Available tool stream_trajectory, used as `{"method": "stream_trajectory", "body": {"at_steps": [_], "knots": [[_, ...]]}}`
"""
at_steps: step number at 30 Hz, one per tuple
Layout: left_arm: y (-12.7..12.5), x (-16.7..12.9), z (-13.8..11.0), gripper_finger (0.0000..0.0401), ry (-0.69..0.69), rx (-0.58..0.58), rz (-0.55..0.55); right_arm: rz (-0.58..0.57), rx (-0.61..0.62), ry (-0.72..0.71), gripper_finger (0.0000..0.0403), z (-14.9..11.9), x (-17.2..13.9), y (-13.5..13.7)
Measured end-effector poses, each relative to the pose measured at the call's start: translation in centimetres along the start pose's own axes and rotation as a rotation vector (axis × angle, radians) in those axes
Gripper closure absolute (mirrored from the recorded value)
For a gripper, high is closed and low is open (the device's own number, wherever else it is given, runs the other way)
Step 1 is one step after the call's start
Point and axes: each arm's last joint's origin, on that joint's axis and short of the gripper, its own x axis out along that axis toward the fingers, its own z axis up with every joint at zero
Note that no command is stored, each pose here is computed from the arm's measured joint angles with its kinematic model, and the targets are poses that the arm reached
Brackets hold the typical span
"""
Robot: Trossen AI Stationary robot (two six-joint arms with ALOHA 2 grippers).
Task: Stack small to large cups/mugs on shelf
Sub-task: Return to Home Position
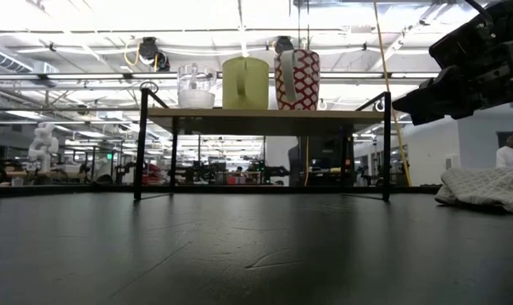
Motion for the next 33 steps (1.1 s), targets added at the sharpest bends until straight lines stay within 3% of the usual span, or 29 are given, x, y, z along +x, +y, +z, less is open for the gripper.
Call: {"method": "stream_trajectory", "body": {"at_steps": [4, 15, 24, 33], "knots": [[-0.1, -1.2, -3.9, 0.0401, -0.109, -0.063, 0.041, 0.0, 0.015, -0.006, 0.0403, 0.1, 0.0, 0.0], [-3.6, -3.2, -14.7, 0.0401, -0.357, -0.129, 0.014, 0.029, 0.018, -0.016, 0.0403, 0.2, 0.0, 0.1], [-5.7, -4.4, -20.2, 0.0401, -0.471, -0.167, 0.009, 0.087, -0.018, -0.125, 0.0403, 1.2, -0.1, 0.4], [-6.9, -4.0, -25.1, 0.0401, -0.51, -0.208, 0.08, -0.046, -0.009, -0.161, 0.0403, 1.6, -0.1, 0.0]]}}
